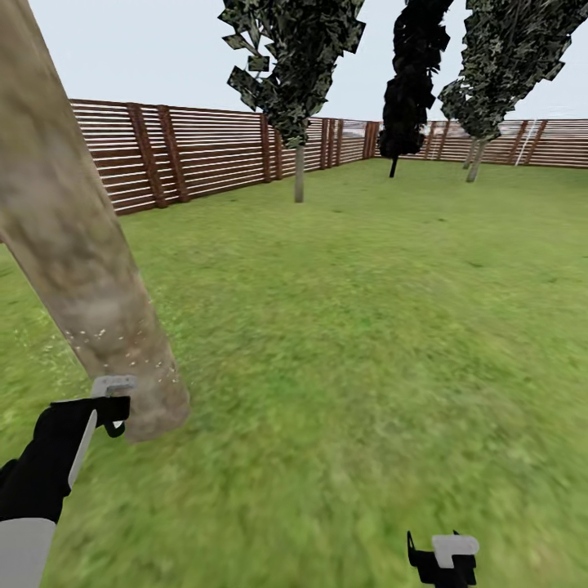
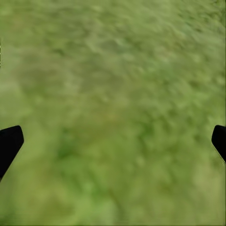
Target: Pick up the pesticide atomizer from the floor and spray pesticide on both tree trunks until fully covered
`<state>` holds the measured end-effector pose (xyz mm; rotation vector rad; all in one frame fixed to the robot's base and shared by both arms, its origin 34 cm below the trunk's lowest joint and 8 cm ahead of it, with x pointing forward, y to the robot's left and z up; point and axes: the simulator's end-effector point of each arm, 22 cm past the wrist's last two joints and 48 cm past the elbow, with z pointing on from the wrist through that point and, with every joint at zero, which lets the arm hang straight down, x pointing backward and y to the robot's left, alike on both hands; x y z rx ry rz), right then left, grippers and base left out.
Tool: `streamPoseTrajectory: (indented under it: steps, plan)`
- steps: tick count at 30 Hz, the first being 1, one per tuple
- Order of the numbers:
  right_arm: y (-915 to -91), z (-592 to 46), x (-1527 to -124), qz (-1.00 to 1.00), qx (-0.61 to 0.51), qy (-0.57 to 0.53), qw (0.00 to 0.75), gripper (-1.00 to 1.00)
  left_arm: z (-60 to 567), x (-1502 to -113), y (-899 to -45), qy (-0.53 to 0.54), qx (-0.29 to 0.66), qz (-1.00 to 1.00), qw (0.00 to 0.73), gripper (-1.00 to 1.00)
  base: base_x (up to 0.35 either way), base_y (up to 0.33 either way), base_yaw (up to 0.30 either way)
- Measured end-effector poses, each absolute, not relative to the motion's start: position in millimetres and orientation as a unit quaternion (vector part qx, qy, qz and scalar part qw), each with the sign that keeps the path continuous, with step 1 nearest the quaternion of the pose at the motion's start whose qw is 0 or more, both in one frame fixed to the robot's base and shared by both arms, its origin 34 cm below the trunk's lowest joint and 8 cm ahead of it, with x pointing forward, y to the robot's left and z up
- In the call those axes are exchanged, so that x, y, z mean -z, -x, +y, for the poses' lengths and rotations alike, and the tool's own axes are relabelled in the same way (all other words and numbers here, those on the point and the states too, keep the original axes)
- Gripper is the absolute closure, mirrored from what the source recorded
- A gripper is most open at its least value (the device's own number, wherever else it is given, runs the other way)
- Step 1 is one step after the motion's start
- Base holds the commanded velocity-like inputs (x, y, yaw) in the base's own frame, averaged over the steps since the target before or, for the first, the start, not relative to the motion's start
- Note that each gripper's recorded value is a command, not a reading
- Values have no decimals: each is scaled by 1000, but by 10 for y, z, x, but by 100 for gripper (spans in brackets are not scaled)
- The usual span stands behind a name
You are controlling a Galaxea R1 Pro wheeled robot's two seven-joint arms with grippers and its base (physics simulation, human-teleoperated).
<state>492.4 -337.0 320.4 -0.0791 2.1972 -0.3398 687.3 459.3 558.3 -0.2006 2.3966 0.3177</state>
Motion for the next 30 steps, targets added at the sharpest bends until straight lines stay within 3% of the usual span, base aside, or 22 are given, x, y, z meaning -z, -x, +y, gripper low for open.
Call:
streamPoseTrajectory:
  steps: [5,16,22,30]
  plan:
    - [-4923,-3364,-3202,886,136,32,442,-100,4620,-5582,-6863,81,-124,925,350,100,14,-270,274]
    - [-4921,-3368,-3201,886,137,33,442,-100,4616,-5599,-6871,81,-124,924,352,100,130,-272,21]
    - [-4921,-3357,-3199,886,136,32,442,-100,4741,-5297,-6550,86,-147,933,317,100,37,-270,213]
    - [-4920,-3361,-3200,886,136,32,442,-100,4935,-5099,-6318,118,-146,937,294,100,118,-48,14]
